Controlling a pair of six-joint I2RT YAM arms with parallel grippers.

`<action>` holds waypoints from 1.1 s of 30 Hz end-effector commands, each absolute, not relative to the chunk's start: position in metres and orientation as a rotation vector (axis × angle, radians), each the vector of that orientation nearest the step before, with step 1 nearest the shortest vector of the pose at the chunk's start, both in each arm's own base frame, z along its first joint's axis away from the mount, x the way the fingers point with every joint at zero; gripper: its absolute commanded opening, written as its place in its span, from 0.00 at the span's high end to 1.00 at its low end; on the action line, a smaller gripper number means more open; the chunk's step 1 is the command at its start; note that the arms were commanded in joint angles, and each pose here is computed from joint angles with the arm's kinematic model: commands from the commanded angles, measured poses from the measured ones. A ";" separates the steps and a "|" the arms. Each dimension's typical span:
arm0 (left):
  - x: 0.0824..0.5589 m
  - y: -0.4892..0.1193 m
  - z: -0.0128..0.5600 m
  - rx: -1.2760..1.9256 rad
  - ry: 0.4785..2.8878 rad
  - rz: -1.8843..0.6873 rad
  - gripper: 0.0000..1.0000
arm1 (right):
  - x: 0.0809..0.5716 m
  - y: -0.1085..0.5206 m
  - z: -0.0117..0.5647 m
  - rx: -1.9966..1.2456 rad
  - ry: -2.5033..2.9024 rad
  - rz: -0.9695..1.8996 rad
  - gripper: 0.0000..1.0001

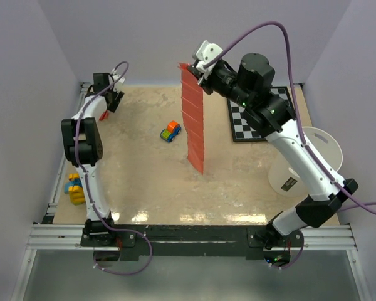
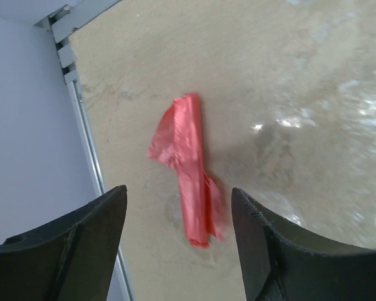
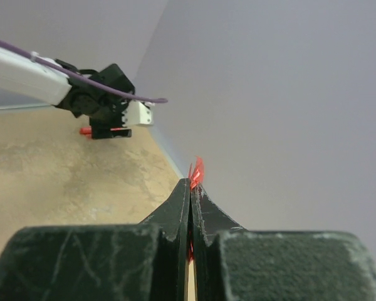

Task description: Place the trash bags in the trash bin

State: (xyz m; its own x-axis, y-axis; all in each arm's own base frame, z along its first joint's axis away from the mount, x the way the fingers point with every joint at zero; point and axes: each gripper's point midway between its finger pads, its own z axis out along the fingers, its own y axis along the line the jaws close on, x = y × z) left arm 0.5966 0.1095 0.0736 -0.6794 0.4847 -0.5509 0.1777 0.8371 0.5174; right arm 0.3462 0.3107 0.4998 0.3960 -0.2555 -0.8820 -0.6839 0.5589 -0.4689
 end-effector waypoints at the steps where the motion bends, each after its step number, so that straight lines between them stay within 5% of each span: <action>1: 0.588 0.066 0.164 0.419 2.119 0.288 0.27 | 0.337 0.281 0.550 -0.806 1.075 0.310 1.00; 6: 0.516 -0.036 0.207 0.642 1.907 -0.312 0.18 | 0.311 0.261 0.619 -0.663 0.924 0.410 1.00; 8: 0.451 -0.092 0.254 0.887 1.604 -0.510 0.00 | 0.292 0.257 0.644 -0.632 0.840 0.468 1.00; 14: 0.359 -0.220 0.293 1.112 1.314 -0.681 0.00 | 0.260 0.249 0.691 -0.633 0.701 0.514 1.00; 28: 0.339 -0.321 0.315 1.248 1.067 -0.919 0.00 | 0.249 0.239 0.723 -0.612 0.622 0.485 1.00; 33: 0.309 -0.346 0.314 1.340 1.022 -1.059 0.13 | 0.272 0.237 0.707 -0.587 0.669 0.411 1.00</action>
